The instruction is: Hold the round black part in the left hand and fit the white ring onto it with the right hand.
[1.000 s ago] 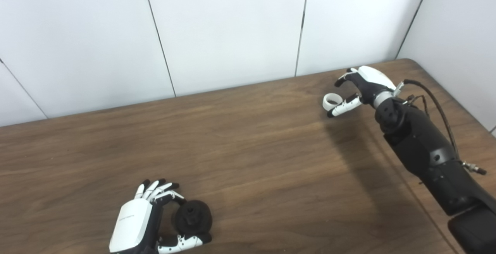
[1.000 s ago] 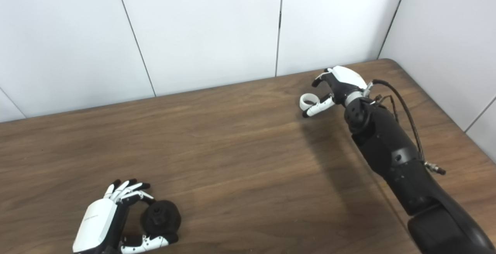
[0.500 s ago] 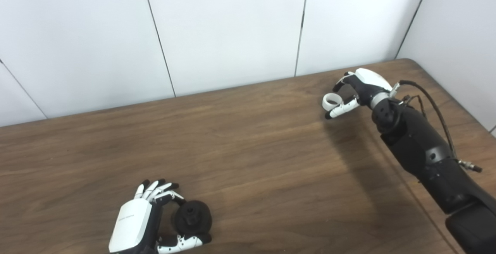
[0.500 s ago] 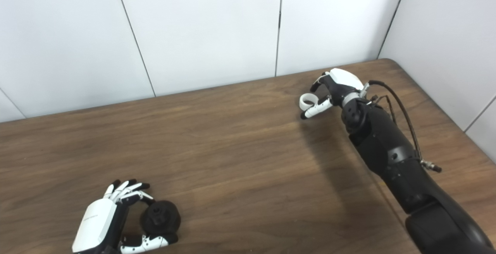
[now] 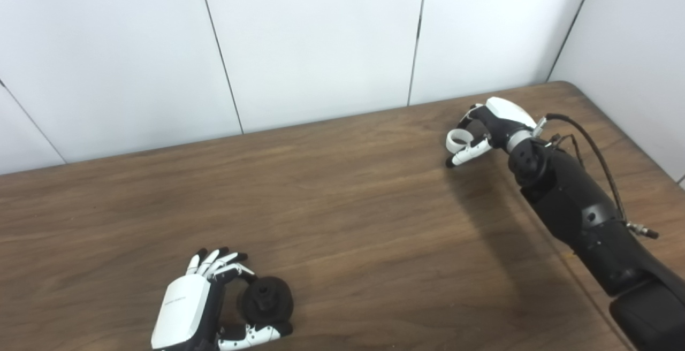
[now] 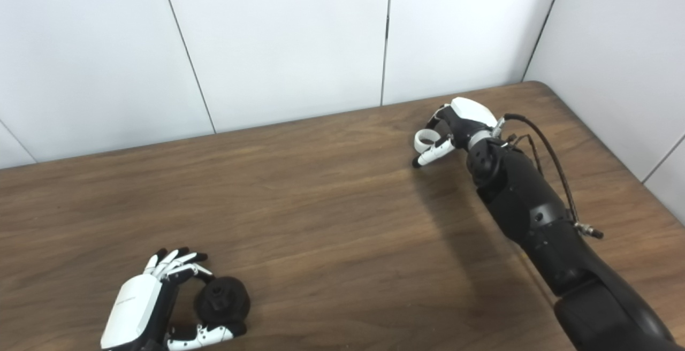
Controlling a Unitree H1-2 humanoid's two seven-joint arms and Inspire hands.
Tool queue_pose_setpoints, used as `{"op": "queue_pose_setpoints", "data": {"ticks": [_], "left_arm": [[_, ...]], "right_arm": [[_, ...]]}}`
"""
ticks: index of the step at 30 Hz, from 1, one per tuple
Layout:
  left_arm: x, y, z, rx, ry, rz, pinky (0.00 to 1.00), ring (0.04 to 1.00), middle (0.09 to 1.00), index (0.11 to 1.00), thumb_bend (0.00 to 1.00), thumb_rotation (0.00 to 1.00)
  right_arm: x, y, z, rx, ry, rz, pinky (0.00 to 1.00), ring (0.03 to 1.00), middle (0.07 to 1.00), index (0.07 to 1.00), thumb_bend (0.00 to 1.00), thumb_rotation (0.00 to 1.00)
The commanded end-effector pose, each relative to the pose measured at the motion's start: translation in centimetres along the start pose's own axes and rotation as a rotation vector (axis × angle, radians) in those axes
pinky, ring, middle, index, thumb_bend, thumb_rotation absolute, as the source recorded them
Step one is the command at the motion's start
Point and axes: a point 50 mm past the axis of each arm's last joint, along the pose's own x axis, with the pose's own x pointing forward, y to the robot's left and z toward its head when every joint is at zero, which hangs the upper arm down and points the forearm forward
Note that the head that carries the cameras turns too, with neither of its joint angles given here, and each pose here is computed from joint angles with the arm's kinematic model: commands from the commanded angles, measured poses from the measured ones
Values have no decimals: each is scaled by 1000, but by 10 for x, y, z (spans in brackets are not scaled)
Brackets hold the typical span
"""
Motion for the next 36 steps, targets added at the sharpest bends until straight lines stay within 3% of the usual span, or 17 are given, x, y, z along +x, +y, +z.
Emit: {"op": "queue_pose_setpoints", "data": {"ticks": [1,36], "left_arm": [[-1,4,-2,28,3,-2,1000,917,817,484,524,52],[-2,5,-1,26,0,0,1000,915,814,484,524,52]], "right_arm": [[3,-32,13,-5,-38,-78,1000,1000,945,641,797,314],[2,-32,8,-22,-35,-76,1000,1000,920,616,792,238]]}}
